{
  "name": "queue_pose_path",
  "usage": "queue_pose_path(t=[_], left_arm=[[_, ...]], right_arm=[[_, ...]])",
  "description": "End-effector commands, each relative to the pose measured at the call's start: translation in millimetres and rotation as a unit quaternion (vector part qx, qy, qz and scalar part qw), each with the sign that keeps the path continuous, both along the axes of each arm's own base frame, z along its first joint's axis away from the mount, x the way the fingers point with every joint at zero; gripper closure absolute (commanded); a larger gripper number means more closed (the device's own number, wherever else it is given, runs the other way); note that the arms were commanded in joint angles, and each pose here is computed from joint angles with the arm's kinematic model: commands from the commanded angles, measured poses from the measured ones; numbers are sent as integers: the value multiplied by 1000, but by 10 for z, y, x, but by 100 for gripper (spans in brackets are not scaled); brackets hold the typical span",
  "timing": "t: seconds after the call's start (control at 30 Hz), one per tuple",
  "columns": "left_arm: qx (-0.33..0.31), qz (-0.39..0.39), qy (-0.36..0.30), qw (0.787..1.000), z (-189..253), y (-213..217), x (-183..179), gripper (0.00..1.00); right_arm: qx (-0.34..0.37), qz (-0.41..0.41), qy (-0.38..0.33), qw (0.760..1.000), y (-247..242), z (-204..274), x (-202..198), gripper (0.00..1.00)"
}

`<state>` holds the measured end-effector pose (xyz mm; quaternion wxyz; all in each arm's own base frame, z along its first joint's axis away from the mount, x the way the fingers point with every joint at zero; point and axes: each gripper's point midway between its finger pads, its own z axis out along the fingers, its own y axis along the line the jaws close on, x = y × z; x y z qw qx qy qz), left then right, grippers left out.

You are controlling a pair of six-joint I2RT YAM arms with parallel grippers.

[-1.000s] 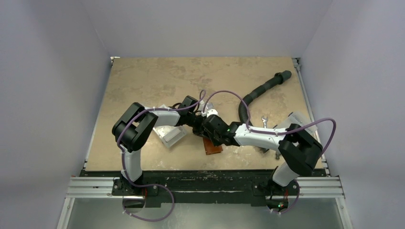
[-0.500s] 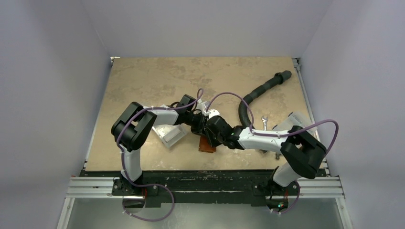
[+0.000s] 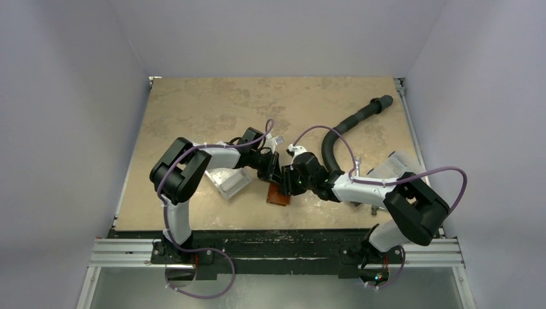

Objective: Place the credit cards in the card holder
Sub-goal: Close the card holder at the center of the board.

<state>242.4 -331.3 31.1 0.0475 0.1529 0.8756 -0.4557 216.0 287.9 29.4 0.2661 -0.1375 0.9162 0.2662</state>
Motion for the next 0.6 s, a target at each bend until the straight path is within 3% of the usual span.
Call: queue_pose_path(t=[0.0, 0.33, 0.57], left_arm=[[11, -19, -2, 1000, -142, -39, -134, 100], [6, -19, -10, 1000, -77, -55, -101, 100], [8, -16, -12, 1000, -64, -36, -80, 100]], right_arm=[[7, 31, 81, 996, 3, -336, -387, 59], [-57, -22, 12, 998, -265, -8, -136, 55], [-102, -98, -17, 990, -391, 163, -66, 46]])
